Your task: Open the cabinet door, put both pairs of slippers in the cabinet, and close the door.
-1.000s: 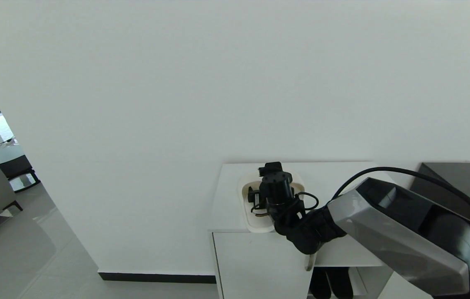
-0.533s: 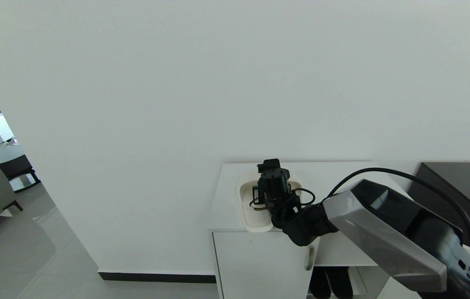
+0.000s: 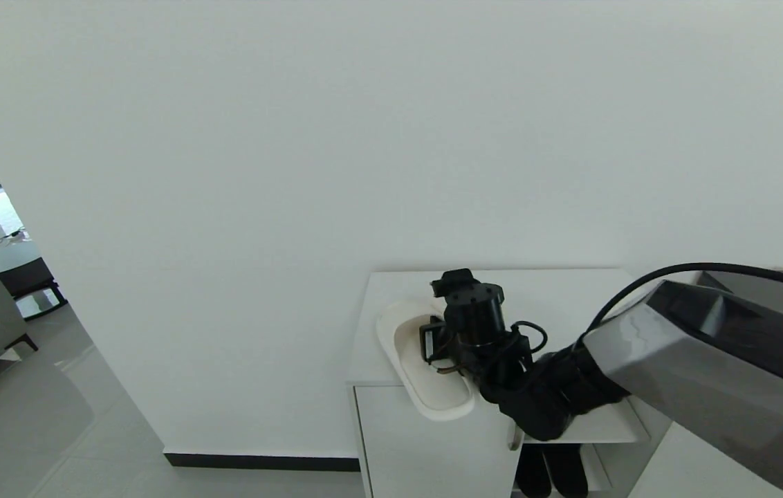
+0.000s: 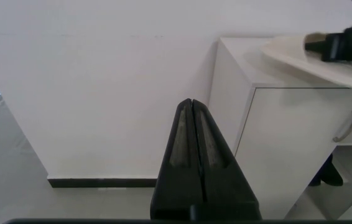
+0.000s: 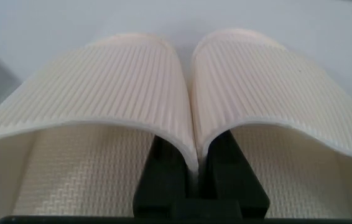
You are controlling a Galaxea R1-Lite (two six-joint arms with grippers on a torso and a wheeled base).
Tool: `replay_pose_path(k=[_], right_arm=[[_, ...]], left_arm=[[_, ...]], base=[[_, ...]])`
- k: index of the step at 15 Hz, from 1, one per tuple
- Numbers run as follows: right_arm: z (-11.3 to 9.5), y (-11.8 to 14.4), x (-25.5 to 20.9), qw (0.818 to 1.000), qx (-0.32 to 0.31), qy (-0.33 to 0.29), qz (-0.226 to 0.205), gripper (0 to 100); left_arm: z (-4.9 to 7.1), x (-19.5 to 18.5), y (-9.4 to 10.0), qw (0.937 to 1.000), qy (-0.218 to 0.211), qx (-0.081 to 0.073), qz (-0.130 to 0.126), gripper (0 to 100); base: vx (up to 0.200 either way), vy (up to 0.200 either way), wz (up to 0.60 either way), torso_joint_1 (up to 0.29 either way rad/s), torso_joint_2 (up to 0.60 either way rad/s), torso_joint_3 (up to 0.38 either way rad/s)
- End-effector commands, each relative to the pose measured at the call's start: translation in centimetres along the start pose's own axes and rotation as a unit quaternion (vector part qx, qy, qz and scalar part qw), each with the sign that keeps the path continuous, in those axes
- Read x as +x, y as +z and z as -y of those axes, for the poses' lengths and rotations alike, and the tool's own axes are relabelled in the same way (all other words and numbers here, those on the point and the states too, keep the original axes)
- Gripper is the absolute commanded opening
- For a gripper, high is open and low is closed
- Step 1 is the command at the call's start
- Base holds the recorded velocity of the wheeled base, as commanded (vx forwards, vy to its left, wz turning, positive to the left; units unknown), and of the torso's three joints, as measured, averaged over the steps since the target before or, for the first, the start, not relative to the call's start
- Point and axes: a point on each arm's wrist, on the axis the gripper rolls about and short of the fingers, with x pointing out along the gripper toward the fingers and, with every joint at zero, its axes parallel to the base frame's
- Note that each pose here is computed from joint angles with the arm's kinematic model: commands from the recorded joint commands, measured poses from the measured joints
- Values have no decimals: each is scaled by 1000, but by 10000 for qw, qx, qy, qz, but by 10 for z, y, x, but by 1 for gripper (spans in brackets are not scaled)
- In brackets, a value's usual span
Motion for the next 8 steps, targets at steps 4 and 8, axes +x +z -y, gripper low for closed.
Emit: replay_pose_path(k=[4, 8], right_arm=[[4, 7, -122, 9815, 8, 1915, 46, 0], [9, 3, -133, 9745, -62, 2240, -119, 0]], left_arm=[[0, 0, 0, 10000, 8, 6, -10, 0], [0, 0, 0, 10000, 8, -2, -10, 0]], base=[[0, 0, 0, 0, 0, 0], [0, 0, 0, 0, 0, 0]])
